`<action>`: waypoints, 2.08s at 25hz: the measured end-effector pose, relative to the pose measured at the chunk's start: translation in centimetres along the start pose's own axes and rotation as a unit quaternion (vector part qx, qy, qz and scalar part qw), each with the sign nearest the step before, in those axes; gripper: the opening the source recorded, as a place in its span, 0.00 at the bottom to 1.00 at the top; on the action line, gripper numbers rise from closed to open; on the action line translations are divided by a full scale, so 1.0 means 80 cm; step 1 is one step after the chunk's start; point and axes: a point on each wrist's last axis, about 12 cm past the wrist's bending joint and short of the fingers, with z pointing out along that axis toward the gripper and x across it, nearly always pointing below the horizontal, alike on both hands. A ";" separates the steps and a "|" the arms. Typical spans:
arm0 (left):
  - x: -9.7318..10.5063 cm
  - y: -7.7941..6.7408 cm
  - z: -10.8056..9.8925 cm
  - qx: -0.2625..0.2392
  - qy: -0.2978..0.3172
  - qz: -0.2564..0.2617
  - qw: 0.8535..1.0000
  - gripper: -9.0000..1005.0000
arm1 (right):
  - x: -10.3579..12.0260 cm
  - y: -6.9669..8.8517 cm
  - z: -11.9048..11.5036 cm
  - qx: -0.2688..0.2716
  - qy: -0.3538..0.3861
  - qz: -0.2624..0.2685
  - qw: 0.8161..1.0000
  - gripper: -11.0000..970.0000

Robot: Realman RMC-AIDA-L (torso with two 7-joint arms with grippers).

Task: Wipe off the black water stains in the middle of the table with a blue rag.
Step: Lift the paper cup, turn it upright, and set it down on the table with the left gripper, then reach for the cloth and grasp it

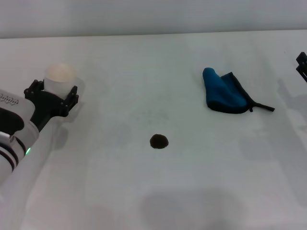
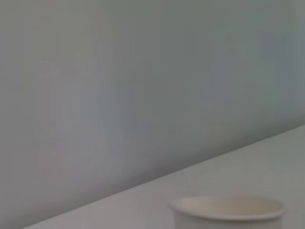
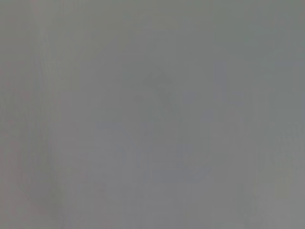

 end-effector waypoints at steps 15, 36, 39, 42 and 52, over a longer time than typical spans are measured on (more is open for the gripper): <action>0.019 -0.011 -0.018 0.001 0.011 -0.023 1.000 0.87 | 0.001 -0.003 -0.005 0.003 0.001 -0.001 1.000 0.88; 0.043 -0.042 -0.105 -0.078 -0.095 -0.205 0.971 0.86 | -0.045 0.021 0.061 -0.211 0.091 -0.002 0.973 0.88; 0.049 -0.040 -0.115 -0.089 -0.100 -0.225 0.965 0.86 | -0.065 0.026 0.089 -0.228 0.146 -0.040 0.962 0.86; 0.055 -0.040 -0.121 -0.093 -0.097 -0.242 0.961 0.86 | -0.090 0.039 0.115 -0.250 0.195 -0.093 0.944 0.84; 0.061 -0.033 -0.126 -0.116 -0.093 -0.263 0.953 0.86 | -0.133 0.093 0.171 -0.261 0.348 -0.197 0.879 0.74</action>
